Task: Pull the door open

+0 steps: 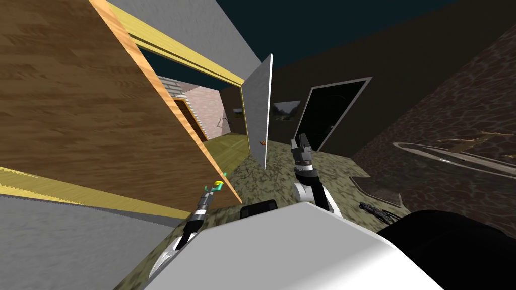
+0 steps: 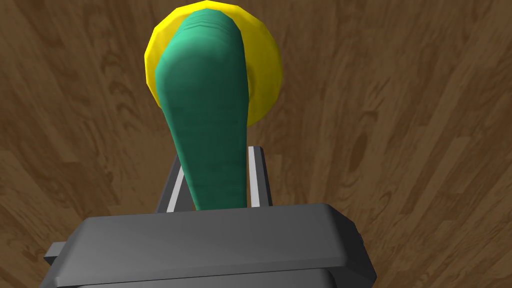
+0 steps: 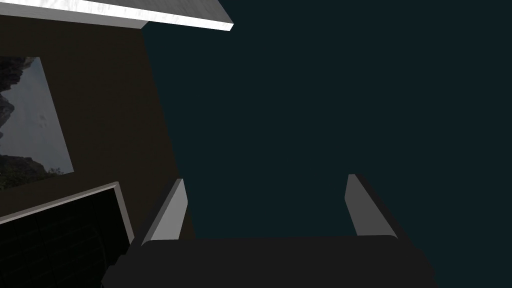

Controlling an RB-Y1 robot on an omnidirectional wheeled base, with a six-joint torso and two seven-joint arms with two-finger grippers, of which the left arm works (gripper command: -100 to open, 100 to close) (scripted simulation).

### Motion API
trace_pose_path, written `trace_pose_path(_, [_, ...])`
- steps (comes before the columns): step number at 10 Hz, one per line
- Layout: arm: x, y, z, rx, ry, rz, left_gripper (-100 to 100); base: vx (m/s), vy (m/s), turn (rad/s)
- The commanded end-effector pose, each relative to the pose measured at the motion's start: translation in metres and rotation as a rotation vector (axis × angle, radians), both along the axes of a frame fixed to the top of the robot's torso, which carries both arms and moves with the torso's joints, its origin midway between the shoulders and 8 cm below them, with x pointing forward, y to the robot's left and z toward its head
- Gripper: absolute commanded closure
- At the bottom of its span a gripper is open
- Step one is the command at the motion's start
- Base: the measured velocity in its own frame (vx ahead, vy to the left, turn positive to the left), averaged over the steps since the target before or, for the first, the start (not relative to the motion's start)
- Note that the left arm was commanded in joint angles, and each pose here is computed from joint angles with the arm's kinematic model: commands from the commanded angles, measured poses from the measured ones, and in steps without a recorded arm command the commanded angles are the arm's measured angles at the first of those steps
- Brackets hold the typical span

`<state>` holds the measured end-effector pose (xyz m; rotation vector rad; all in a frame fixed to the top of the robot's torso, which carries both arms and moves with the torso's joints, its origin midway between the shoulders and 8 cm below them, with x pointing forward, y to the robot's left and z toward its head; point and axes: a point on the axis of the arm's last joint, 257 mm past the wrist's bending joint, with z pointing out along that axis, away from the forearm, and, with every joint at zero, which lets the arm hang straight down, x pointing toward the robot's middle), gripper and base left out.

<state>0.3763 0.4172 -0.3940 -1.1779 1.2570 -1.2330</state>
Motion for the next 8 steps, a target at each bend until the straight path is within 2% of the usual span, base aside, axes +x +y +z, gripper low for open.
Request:
trace_pose_path(1, [-0.007, -0.004, 0.001, -0.001, -0.004, -0.016, 100, -0.018, -0.002, 0.009])
trace_pose_path(8, [-0.074, -0.017, 0.001, -0.004, -0.006, -0.159, 100, -0.029, 0.032, 0.02])
